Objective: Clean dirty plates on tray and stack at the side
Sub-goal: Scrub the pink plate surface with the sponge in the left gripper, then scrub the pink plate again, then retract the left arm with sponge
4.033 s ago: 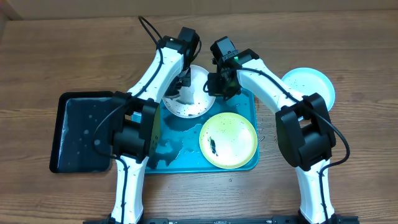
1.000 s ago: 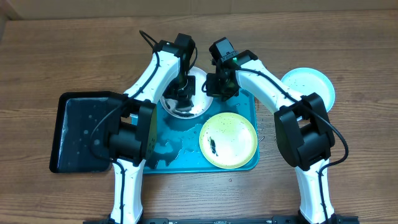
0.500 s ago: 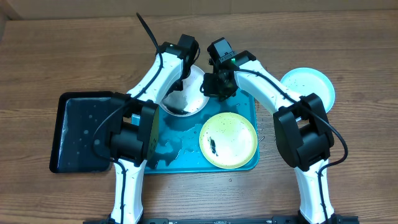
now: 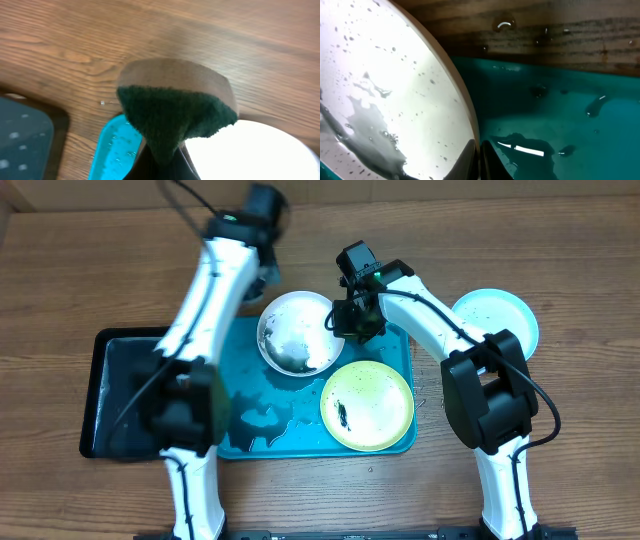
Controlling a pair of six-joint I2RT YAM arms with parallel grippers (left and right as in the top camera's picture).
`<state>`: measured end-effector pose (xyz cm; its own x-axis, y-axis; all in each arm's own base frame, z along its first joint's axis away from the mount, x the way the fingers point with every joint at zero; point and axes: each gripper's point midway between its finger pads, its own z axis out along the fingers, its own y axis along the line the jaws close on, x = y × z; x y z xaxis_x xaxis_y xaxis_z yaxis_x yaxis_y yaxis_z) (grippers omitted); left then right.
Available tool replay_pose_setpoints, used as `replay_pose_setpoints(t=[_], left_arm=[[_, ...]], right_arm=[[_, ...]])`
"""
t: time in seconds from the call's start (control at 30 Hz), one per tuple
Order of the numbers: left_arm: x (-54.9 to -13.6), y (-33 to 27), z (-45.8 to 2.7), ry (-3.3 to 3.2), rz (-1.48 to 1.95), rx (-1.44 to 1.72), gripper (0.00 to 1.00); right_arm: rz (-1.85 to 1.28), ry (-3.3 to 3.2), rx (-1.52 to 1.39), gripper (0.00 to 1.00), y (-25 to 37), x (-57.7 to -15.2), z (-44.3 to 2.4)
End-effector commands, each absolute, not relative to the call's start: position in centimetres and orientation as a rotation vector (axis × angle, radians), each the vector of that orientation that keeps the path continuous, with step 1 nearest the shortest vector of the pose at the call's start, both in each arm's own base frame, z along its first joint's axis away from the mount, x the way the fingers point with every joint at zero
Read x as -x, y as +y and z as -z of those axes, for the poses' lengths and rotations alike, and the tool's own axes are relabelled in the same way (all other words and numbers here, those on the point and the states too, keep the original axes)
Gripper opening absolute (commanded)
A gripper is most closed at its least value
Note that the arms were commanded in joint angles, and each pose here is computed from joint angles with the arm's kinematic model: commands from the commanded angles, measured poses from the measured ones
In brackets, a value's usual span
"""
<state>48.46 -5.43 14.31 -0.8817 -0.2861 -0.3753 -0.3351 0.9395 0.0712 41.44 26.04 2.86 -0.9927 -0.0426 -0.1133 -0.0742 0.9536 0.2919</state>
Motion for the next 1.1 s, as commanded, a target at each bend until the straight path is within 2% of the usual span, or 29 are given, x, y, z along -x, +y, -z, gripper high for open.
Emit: replay_pose_setpoints(t=[0.0, 0.03, 0.13, 0.53, 0.8, 1.07], left_arm=[[-48.3, -7.5, -18.4, 2.747, 0.321, 0.317, 0.04], [-47.7, -8.5, -18.2, 2.779, 0.47, 0.255, 0.04], [-46.4, -9.9, -17.0, 2.85, 0.595, 0.191, 0.04], [-42.6, -18.0, -6.3, 3.067, 0.556, -0.012, 0.04], [-44.7, -15.6, -3.4, 3.035, 0.311, 0.093, 0.04], [-45.8, -9.4, -2.4, 2.98, -0.14, 0.207, 0.04]], right_arm=[[-0.472, 2.902, 0.131, 0.04, 26.2, -42.9, -6.4], [-0.473, 2.902, 0.13, 0.04, 26.2, -43.0, -6.5], [-0.474, 2.904, 0.112, 0.04, 26.2, -43.0, -6.4], [-0.482, 2.889, 0.11, 0.04, 26.4, -43.3, -6.5], [-0.481, 2.891, 0.11, 0.04, 26.3, -43.3, -6.5], [-0.474, 2.906, 0.108, 0.04, 26.2, -42.9, -6.4]])
